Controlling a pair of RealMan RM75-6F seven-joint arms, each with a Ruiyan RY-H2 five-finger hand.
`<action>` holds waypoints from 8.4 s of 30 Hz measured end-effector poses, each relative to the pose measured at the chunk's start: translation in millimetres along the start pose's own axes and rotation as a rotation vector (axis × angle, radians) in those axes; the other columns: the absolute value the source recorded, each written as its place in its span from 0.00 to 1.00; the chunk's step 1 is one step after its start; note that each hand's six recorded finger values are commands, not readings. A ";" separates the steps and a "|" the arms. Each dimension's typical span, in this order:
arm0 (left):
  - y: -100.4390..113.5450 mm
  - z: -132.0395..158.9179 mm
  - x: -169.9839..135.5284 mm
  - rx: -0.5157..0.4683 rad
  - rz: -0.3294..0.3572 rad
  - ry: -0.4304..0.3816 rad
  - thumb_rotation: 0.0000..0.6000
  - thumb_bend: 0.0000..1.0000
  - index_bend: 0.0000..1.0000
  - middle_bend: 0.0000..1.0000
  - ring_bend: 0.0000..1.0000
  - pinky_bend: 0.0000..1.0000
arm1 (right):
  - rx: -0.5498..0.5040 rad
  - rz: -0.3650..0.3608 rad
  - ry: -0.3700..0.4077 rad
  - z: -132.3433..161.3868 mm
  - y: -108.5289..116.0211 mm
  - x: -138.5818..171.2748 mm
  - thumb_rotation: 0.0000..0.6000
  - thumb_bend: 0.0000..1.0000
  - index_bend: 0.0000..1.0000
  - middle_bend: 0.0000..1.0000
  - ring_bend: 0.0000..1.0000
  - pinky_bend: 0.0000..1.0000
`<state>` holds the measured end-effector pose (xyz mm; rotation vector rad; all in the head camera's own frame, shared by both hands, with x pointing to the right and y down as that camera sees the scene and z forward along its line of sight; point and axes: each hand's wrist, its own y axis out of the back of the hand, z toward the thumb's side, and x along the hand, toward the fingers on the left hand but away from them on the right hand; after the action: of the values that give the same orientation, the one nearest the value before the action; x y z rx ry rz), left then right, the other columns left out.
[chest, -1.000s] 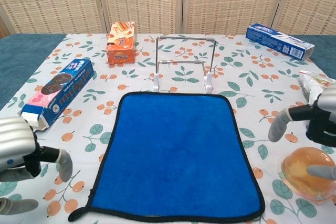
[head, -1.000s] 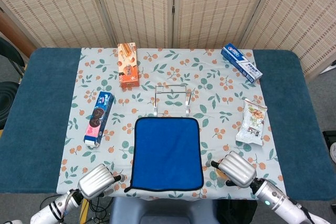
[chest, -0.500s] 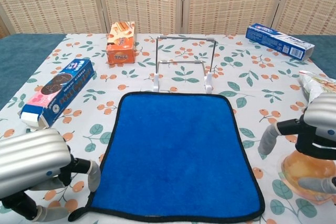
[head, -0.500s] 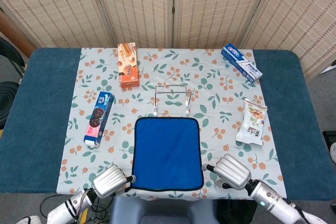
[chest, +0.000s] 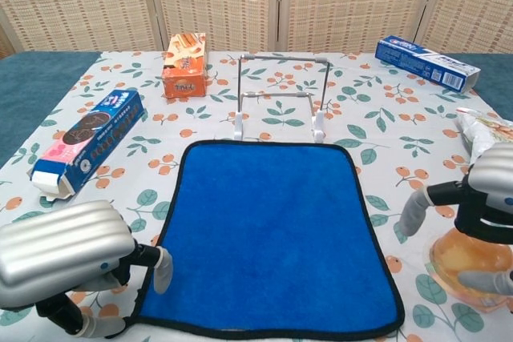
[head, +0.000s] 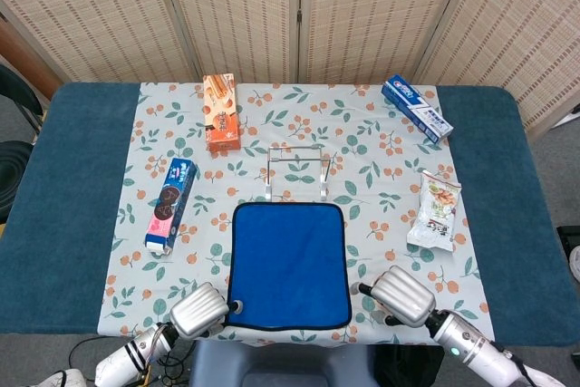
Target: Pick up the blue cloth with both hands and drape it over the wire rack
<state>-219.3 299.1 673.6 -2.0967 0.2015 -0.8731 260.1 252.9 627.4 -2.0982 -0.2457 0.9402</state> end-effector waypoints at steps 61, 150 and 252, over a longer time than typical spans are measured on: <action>-1.4 -1.4 16.7 -0.091 0.017 0.020 1.00 0.37 0.57 1.00 0.96 1.00 | 0.112 0.099 0.183 37.7 -50.5 -41.6 1.00 0.28 0.37 0.93 0.90 1.00; 186.1 -55.8 59.1 -0.261 0.272 0.091 1.00 0.37 0.58 1.00 0.96 1.00 | 0.138 -0.452 -0.005 -21.0 133.1 -65.4 1.00 0.55 0.73 0.94 0.91 1.00; 244.9 -195.2 216.9 -0.140 0.217 0.737 1.00 0.37 0.55 1.00 0.93 1.00 | 0.431 -0.341 -0.430 -134.0 180.7 -255.4 1.00 0.54 0.73 0.94 0.91 1.00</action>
<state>-146.1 -74.7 680.4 -1.7397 0.8770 -1.4915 148.6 -63.6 684.7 -1.3951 -0.5487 1.1097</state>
